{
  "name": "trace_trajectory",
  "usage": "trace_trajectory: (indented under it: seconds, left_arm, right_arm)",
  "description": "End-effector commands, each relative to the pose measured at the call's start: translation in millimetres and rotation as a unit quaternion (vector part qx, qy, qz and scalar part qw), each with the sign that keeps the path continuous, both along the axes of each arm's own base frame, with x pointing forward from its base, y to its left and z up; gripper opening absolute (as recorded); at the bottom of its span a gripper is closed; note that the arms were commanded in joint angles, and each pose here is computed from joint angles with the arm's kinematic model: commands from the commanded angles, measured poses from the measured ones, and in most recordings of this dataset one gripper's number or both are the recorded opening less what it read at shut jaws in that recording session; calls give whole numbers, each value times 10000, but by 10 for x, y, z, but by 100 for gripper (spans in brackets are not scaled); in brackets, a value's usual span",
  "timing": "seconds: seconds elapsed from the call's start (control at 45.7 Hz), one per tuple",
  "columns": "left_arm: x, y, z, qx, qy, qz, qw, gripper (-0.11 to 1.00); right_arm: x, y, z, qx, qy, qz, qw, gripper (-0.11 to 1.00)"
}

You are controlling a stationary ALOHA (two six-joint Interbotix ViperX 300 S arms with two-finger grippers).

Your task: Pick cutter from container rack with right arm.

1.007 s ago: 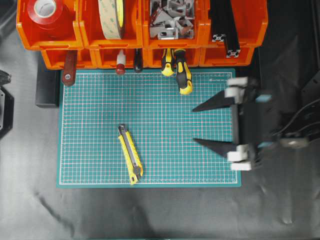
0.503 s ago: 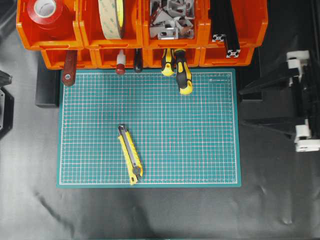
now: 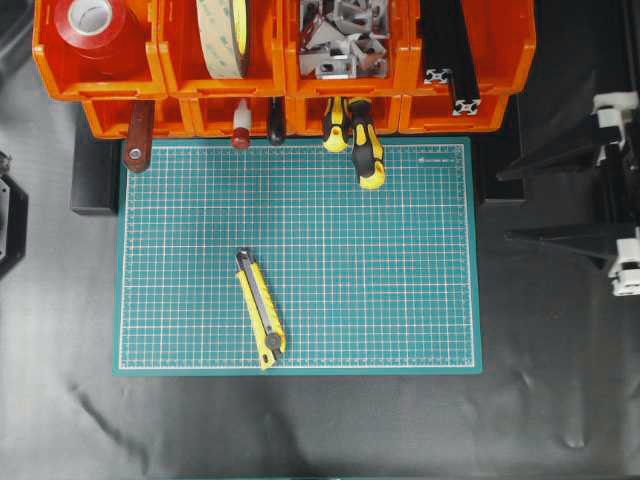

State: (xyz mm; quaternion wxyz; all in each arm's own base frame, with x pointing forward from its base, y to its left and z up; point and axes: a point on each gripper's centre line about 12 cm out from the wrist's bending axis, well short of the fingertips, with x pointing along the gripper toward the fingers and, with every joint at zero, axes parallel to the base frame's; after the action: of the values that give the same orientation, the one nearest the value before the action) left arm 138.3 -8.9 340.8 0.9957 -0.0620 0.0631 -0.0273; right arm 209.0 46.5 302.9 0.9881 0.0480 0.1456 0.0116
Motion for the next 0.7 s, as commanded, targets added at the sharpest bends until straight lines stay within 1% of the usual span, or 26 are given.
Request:
trace_trajectory:
  seconds: [0.0,0.109,0.241,0.525,0.678]
  left_arm:
    - [-3,-1,113,20,-132,-6,9999,0]
    - [-3,1,113,20,-132,2,9999,0]
    - [1,3,111,-55,-120,18,9999,0]
    - [6,3,96,-76,-95,21,9999,0]
    - [16,13,81,-66,-73,58,9999,0]
  right_arm:
    - [-26,3,58,83,-116,38,9999,67]
    - [-61,-20,55,195,-138,-24,9997,67]
    - [-90,-41,7,345,-94,-106,9993,67]
    - [-102,-73,-36,334,-15,-233,9992,67]
    - [-112,-78,-30,344,-36,-233,9991,67]
